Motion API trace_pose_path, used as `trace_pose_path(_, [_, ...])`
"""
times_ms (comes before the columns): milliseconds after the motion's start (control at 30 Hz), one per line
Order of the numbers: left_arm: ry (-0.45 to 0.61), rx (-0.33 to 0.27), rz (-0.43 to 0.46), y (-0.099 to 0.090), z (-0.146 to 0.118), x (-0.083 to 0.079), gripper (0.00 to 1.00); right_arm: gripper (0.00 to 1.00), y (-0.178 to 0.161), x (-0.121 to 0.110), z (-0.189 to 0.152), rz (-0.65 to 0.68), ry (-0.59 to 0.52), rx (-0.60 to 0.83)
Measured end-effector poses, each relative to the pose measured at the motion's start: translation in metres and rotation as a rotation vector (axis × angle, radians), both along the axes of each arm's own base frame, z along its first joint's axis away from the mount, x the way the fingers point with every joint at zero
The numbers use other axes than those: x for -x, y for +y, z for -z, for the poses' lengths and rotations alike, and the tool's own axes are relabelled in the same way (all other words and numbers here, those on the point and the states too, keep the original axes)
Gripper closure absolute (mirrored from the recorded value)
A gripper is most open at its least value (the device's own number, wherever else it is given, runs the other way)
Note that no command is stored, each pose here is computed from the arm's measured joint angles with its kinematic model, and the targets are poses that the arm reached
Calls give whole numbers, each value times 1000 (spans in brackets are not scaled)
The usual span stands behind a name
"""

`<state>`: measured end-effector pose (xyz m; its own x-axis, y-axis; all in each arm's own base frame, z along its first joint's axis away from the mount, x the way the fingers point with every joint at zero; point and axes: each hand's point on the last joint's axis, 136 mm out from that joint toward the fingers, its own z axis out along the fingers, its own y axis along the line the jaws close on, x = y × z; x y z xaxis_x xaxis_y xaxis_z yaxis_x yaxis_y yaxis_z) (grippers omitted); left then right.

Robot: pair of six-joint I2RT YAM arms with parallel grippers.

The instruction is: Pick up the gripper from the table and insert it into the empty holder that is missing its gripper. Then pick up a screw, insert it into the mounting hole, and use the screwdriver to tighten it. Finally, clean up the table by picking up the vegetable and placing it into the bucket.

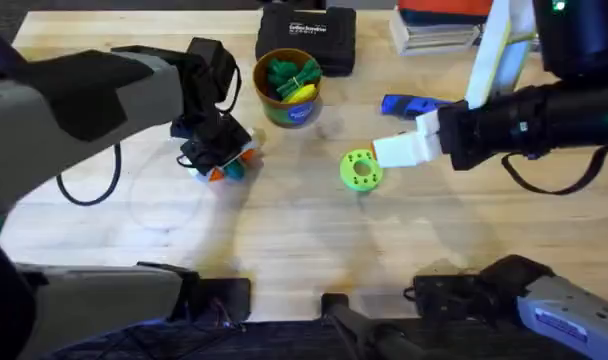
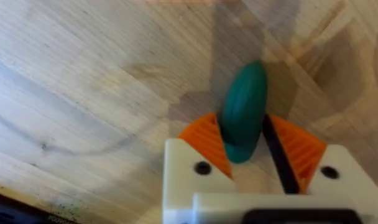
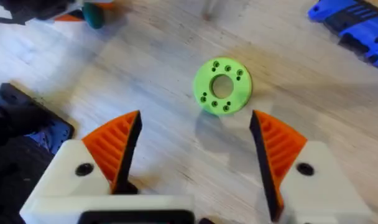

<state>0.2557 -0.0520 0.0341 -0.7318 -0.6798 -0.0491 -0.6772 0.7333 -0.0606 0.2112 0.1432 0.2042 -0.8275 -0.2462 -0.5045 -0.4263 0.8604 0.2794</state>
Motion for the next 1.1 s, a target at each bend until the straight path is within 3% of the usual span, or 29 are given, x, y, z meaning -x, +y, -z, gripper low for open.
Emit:
trace_pose_path(133, [-1,-1,-10,0,-2,0,925,8,-1,-1,0,3,-2,4])
trace_pose_path(200, [3,-5,-5,1,-6,0,984,8,-1,-1,0,4,-3,5])
trace_pose_path(300, [2,-8,2,1,-22,-4,981,10,-1,-1,0,4,-3,6])
trace_pose_path(400, [-52,3,15,-3,-52,-19,981,8,-2,-1,0,4,-6,10])
trace_pose_path(567, [-280,98,54,-23,-116,-69,982,8,-1,-4,3,2,-1,17])
trace_pose_path(700, [-489,181,142,-47,-150,-110,982,9,-1,-6,5,4,4,22])
trace_pose_path(900, [-534,238,285,-86,-151,-119,981,8,-1,-6,5,4,3,22])
trace_pose_path(1000, [-503,237,328,-93,-139,-118,828,8,-1,-6,5,4,3,22])
trace_pose_path(1067, [-475,228,334,-91,-129,-118,790,8,-1,-6,5,4,3,22])
trace_pose_path(1100, [-445,218,331,-87,-118,-120,683,8,-1,-6,5,4,3,22])
